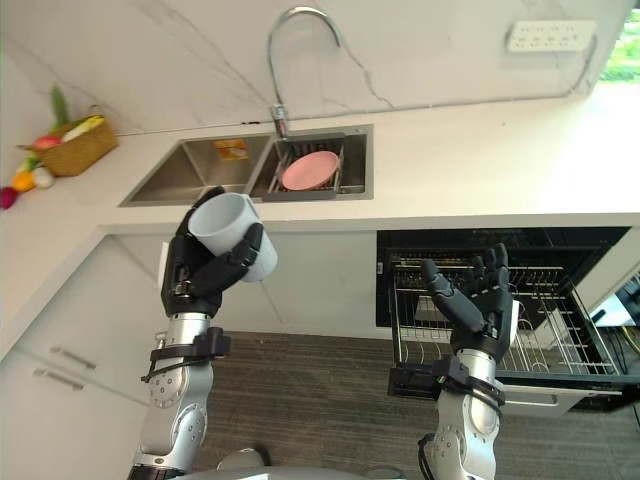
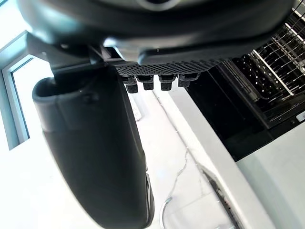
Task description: Walk over to the sink, pick up the cup, carry it to the dishwasher, place the cup inside the dishwasher, then close the dishwasher door
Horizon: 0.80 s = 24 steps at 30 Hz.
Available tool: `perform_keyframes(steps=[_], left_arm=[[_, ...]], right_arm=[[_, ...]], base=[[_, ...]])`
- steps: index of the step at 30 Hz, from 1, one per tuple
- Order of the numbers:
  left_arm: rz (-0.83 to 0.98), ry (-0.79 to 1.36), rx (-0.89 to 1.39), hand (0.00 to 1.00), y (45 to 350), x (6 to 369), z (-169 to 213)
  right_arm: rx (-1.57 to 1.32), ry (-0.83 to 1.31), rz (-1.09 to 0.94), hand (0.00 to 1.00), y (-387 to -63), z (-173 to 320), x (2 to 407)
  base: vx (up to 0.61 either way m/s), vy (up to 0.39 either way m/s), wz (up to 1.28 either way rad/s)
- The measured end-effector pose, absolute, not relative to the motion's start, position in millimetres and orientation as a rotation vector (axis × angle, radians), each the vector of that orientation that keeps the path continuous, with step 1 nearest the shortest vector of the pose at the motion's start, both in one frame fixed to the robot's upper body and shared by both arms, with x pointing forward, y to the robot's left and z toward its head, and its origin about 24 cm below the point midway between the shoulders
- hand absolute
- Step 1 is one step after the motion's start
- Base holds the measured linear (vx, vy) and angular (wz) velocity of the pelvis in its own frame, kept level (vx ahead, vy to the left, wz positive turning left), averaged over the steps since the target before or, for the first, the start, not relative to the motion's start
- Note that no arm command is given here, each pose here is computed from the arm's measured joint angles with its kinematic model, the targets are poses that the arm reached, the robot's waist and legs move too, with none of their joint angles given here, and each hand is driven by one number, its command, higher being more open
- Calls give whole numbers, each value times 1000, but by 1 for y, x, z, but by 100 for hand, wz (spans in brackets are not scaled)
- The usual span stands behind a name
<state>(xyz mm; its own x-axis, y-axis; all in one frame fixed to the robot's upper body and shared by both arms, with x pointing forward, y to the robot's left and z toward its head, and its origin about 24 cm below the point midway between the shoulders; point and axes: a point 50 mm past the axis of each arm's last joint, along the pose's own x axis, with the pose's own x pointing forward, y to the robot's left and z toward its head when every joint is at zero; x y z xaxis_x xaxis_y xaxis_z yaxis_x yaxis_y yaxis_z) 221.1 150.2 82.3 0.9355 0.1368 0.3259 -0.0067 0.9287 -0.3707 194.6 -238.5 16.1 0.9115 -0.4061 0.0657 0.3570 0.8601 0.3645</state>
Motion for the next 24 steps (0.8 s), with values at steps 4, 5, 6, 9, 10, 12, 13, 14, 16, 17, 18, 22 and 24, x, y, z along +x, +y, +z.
perform_keyframes(steps=[4, 5, 6, 9, 10, 12, 13, 14, 16, 17, 18, 22, 24], left_arm=[[54, -382, -346, 0, 150, 216, 82], [52, -382, -338, 0, 151, 216, 82], [44, -391, -332, 0, 151, 218, 84], [-40, -418, -344, 0, 136, 224, 93], [-70, -427, -348, 0, 131, 226, 95], [-167, -462, -349, 0, 115, 233, 107], [-176, -464, -349, 0, 113, 234, 109], [-178, -488, -332, 0, 111, 235, 115], [-157, -521, -319, 0, 112, 237, 122], [-150, -537, -310, 0, 112, 239, 126], [-137, -550, -303, 0, 114, 240, 129], [-124, -523, -304, 0, 124, 240, 123], [-127, -478, -377, 0, 116, 238, 116]], right_arm=[[324, -42, -488, 100, -251, -3, 186], [331, -23, -495, 100, -249, -7, 183], [348, -6, -517, 100, -247, -12, 181], [464, -27, -591, 100, -254, -13, 178], [491, -34, -612, 100, -256, -13, 177], [542, -58, -643, 100, -257, -12, 179], [538, -62, -633, 100, -256, -11, 181], [538, -79, -584, 100, -250, -8, 188], [542, -109, -509, 100, -243, -2, 196], [540, -127, -473, 100, -240, 2, 200], [532, -154, -441, 100, -238, 11, 203], [513, -297, -395, 100, -240, 46, 206], [474, -322, -383, 100, -245, 54, 206]], base=[[397, 405, -56], [462, 478, -35], [354, 349, -12], [278, 329, -4], [249, 355, -2], [163, 243, -47], [118, 233, -116], [59, 170, -131], [19, 102, -129], [-17, 50, -128], [-24, 54, -149], [75, -16, -84], [213, -86, -49]])
